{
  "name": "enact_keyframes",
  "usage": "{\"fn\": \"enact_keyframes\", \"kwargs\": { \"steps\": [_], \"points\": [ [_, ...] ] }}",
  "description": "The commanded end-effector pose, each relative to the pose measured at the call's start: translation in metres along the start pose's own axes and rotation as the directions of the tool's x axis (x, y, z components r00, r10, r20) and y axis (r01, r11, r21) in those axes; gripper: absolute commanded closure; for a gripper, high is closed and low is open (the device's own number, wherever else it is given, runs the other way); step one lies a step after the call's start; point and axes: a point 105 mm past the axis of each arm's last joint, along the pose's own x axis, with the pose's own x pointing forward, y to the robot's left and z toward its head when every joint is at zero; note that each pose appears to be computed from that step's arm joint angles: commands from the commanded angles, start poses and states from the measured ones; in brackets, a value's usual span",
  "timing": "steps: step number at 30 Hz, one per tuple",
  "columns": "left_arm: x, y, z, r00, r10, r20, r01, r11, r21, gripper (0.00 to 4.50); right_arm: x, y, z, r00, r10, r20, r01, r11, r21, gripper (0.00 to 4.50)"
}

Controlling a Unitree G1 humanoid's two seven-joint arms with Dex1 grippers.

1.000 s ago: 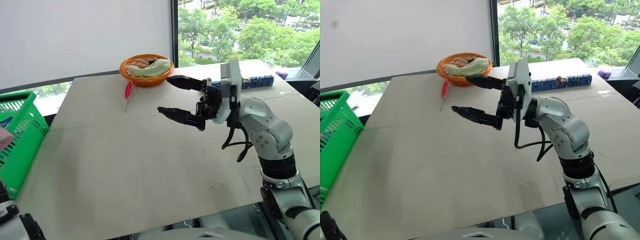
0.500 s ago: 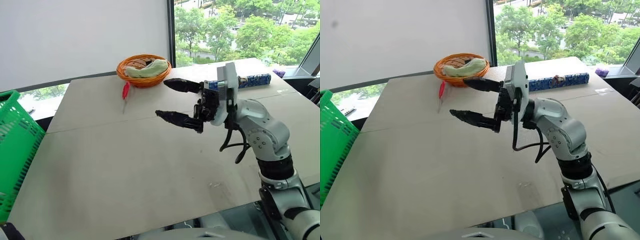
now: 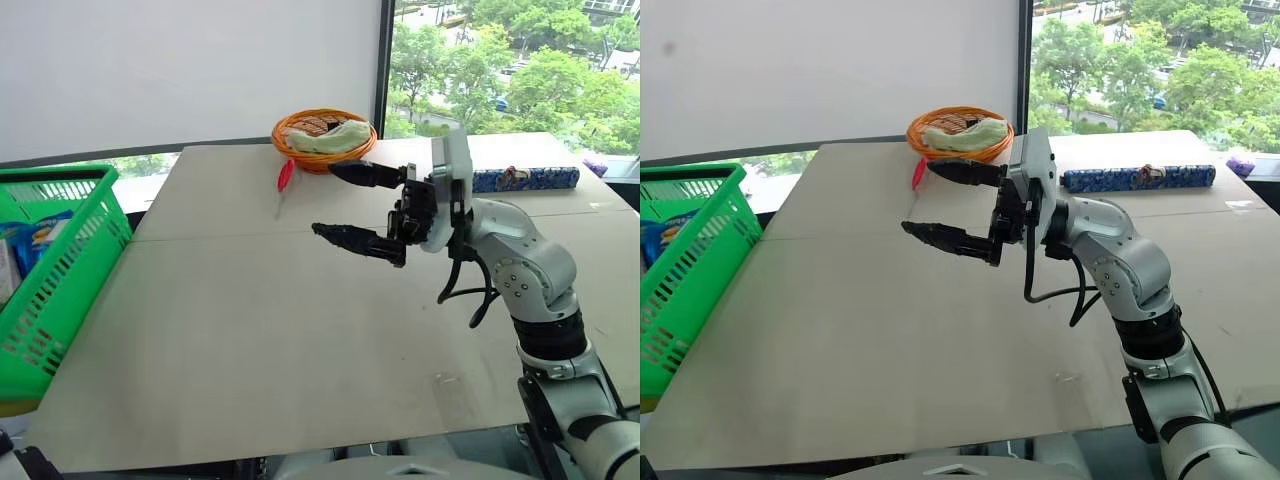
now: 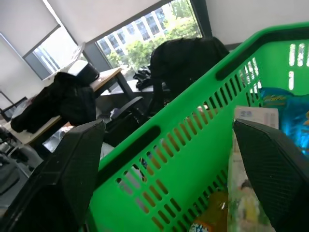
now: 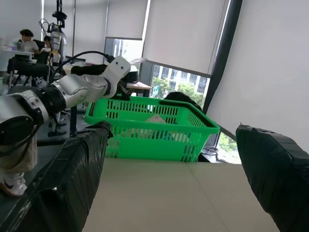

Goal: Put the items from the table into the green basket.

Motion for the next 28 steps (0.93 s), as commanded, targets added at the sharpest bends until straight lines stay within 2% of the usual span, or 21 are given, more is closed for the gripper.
{"fn": "enact_keyframes", "kwargs": {
  "steps": [1,3,6,9,10,12,15,19,24,28],
  "points": [
    [-0.003,-0.016,0.038,0.984,-0.086,0.159,0.093,0.995,-0.039,0.04,-0.002,-0.001,0.007,1.0,-0.009,0.021,0.01,0.999,-0.033,0.0],
    [-0.016,-0.05,0.06,0.928,-0.246,0.279,0.271,0.961,-0.056,0.04,-0.005,-0.004,0.005,1.0,-0.024,0.015,0.024,0.999,-0.028,0.0],
    [-0.051,-0.104,0.085,0.75,-0.496,0.437,0.559,0.829,-0.02,0.04,-0.019,-0.012,-0.007,0.997,-0.068,-0.031,0.067,0.997,-0.033,0.0],
    [-0.106,-0.157,0.088,0.469,-0.734,0.491,0.817,0.572,0.074,0.04,-0.04,-0.024,-0.023,0.985,-0.152,-0.086,0.149,0.988,-0.037,0.0],
    [-0.115,-0.164,0.087,0.42,-0.761,0.494,0.848,0.524,0.086,0.04,-0.043,-0.026,-0.026,0.981,-0.166,-0.097,0.162,0.986,-0.042,0.0],
    [-0.151,-0.189,0.08,0.265,-0.838,0.477,0.928,0.356,0.11,0.04,-0.06,-0.036,-0.037,0.957,-0.252,-0.145,0.244,0.967,-0.068,0.0],
    [-0.184,-0.221,0.052,0.172,-0.913,0.37,0.97,0.223,0.1,0.04,-0.089,-0.045,-0.06,0.9,-0.374,-0.225,0.36,0.928,-0.101,0.0],
    [-0.239,-0.244,0.015,-0.015,-0.972,0.236,0.992,0.015,0.123,0.04,-0.134,-0.038,-0.095,0.799,-0.494,-0.344,0.469,0.869,-0.157,0.0],
    [-0.261,-0.249,-0.003,-0.086,-0.979,0.186,0.989,-0.061,0.132,0.04,-0.165,-0.027,-0.11,0.727,-0.576,-0.374,0.553,0.814,-0.177,0.0],
    [-0.27,-0.251,-0.001,-0.128,-0.971,0.201,0.985,-0.102,0.136,0.04,-0.172,-0.026,-0.112,0.709,-0.601,-0.369,0.58,0.795,-0.179,0.0]
  ]
}}
